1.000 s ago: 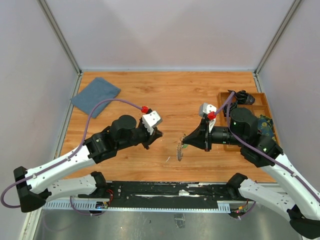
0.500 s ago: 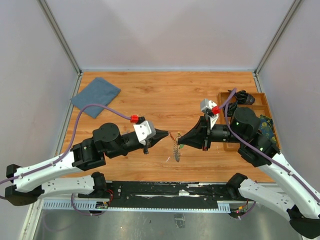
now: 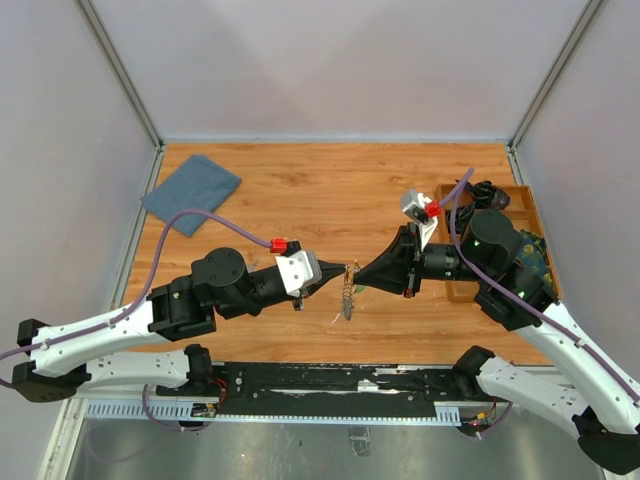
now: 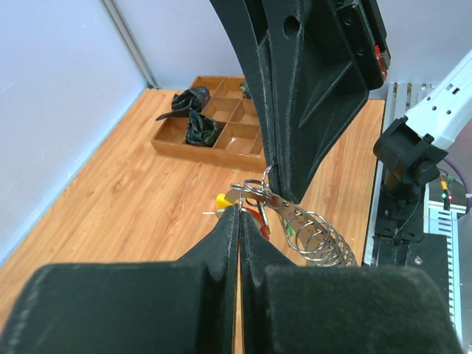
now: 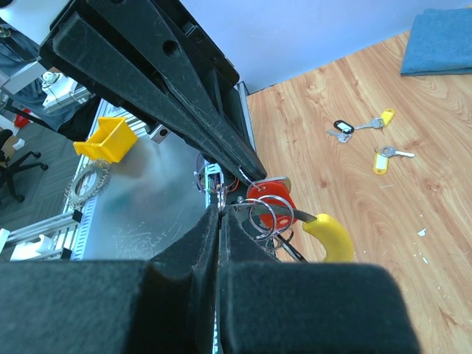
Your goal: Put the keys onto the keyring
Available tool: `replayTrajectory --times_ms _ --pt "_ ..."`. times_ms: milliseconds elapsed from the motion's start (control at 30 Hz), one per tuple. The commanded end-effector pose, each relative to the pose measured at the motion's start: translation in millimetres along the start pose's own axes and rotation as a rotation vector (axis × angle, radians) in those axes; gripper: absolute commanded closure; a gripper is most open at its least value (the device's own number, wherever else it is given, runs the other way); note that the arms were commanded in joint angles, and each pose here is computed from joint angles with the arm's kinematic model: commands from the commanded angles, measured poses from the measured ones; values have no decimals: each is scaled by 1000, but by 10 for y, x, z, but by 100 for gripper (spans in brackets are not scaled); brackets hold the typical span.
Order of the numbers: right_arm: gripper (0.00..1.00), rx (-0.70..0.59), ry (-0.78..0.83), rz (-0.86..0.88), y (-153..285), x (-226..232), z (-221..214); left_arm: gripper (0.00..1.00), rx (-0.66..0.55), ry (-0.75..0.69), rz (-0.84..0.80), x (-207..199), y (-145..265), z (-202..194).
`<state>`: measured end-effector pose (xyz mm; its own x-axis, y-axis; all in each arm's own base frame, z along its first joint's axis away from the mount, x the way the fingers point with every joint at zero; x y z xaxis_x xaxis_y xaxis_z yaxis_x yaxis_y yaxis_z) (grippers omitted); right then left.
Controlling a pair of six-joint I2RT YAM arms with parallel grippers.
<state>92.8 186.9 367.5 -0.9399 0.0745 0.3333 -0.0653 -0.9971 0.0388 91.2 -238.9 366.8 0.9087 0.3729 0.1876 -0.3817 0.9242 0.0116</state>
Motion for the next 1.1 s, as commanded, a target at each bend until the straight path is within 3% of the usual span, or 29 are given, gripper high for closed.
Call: replayTrajectory --times_ms 0,1067 --pt "99 -61 23 37 5 113 138 99 -60 -12 19 27 20 182" --pt "99 -64 -8 -67 -3 7 117 100 -58 -18 0 -21 3 200"
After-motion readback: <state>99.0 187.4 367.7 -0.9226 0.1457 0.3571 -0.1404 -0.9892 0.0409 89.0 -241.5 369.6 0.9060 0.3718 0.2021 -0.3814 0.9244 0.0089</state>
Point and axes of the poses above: each gripper's point midway between its finger pads, its own y axis back along the fingers, its own x axis along the line the jaws close on, z = x × y, the point moved 8 cm from there along y, back along the fingers, and after that the axes turned 2 degrees about y, right-handed, at the moved point
